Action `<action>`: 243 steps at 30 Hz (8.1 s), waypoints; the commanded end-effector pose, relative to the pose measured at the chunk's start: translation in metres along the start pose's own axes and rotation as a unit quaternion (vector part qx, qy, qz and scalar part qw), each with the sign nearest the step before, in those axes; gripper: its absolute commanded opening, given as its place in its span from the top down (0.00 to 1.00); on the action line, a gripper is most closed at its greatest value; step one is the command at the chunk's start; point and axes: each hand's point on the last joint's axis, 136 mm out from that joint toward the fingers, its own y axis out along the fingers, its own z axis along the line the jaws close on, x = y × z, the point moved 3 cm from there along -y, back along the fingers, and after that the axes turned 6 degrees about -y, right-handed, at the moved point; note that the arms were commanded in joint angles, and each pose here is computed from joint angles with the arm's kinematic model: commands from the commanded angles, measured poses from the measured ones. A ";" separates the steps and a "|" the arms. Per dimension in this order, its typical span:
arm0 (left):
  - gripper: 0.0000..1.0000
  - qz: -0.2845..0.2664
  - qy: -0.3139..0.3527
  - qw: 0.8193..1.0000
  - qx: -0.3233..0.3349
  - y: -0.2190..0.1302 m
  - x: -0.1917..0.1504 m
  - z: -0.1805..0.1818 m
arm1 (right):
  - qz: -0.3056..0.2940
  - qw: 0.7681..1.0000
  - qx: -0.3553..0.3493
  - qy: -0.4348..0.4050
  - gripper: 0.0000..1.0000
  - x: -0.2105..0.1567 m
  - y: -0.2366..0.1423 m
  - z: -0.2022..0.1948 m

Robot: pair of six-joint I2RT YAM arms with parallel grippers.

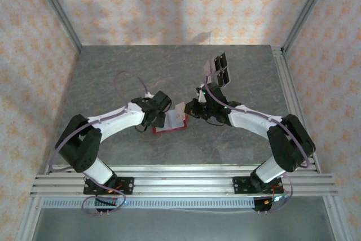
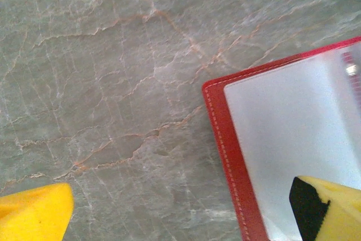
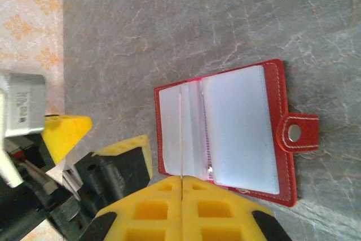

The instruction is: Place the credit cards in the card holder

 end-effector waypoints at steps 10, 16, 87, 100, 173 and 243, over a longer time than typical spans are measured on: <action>0.00 0.020 -0.019 1.000 0.014 0.022 -0.008 0.000 | 0.031 0.995 0.067 -0.062 1.00 -0.005 0.034 0.014; 0.00 0.036 -0.009 0.997 0.060 0.031 -0.022 0.014 | 0.038 0.993 0.083 -0.073 1.00 -0.010 0.043 0.012; 0.00 0.049 -0.007 0.996 0.076 0.042 -0.038 0.022 | 0.057 0.995 0.064 -0.055 1.00 -0.014 0.087 -0.037; 0.00 0.048 -0.007 0.996 0.075 0.043 -0.039 0.022 | 0.078 0.992 0.072 -0.069 1.00 -0.022 0.089 -0.030; 0.00 0.035 -0.169 0.984 0.032 0.029 -0.028 0.057 | 0.107 0.987 0.025 -0.117 0.56 -0.018 0.070 0.023; 0.00 0.058 -0.163 0.984 0.050 0.049 -0.051 0.057 | 0.196 0.954 -0.175 -0.147 1.00 -0.051 0.120 0.006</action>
